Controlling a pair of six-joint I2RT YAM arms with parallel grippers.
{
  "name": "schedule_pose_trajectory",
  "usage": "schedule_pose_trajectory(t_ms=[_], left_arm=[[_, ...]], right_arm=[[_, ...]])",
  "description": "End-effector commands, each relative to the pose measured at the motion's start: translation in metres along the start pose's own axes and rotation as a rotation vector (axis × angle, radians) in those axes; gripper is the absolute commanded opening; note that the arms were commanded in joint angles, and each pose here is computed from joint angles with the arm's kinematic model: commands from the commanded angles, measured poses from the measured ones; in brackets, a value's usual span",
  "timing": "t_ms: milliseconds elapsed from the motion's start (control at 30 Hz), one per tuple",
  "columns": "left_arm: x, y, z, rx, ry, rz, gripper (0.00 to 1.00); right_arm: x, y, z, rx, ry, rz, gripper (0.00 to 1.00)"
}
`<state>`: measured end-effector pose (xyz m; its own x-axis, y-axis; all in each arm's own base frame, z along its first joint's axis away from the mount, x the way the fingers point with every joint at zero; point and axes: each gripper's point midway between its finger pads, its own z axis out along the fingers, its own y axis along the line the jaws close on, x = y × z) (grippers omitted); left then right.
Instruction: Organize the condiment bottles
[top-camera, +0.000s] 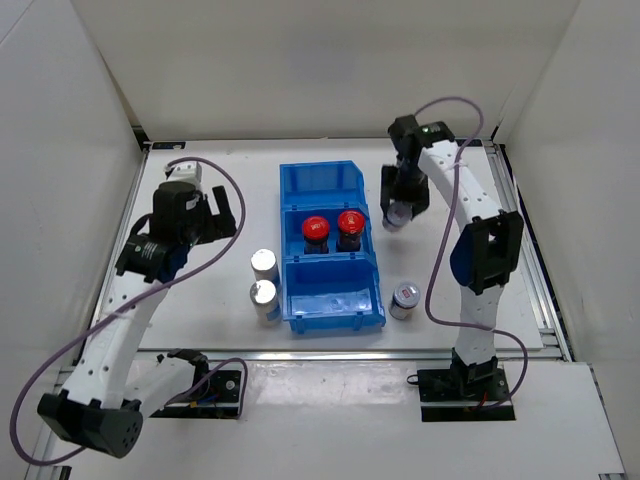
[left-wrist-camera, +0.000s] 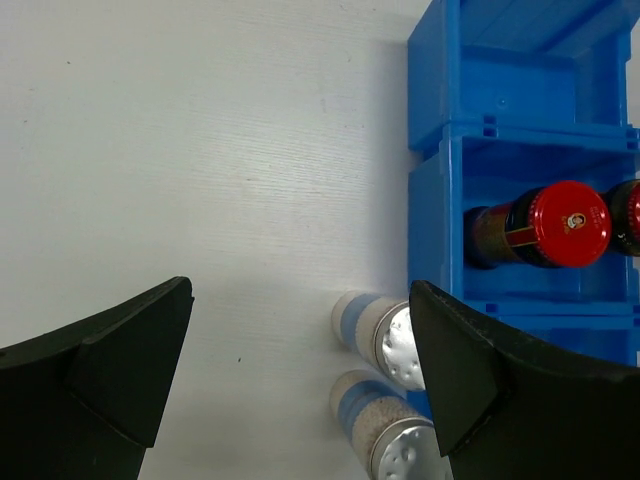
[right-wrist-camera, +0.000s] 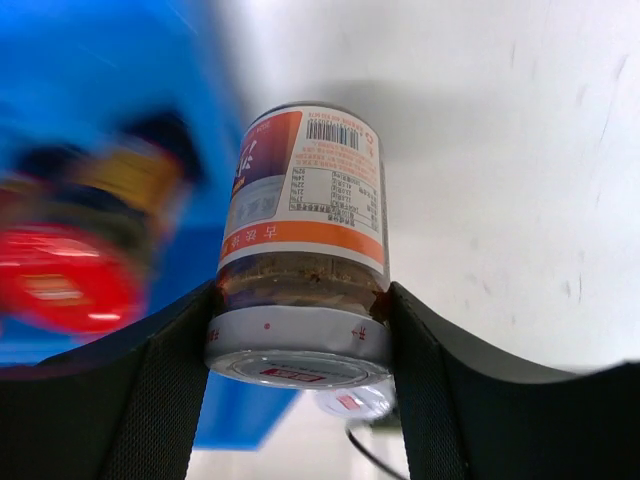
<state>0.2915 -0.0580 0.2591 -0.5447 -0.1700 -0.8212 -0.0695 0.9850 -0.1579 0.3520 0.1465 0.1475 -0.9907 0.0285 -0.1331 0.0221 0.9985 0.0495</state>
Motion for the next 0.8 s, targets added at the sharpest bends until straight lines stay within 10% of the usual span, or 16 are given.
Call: schedule_pose_trajectory(t_ms=[0, 767], left_arm=[[0.010, 0.006, -0.012, 0.008, 0.002, 0.010, 1.00], [0.024, 0.028, 0.002, -0.107, 0.074, 0.090, 1.00]], right_arm=[[-0.035, 0.015, -0.044, -0.061, -0.135, 0.010, 0.00], [-0.134, 0.128, -0.003, -0.459, -0.343, -0.228, 0.00]])
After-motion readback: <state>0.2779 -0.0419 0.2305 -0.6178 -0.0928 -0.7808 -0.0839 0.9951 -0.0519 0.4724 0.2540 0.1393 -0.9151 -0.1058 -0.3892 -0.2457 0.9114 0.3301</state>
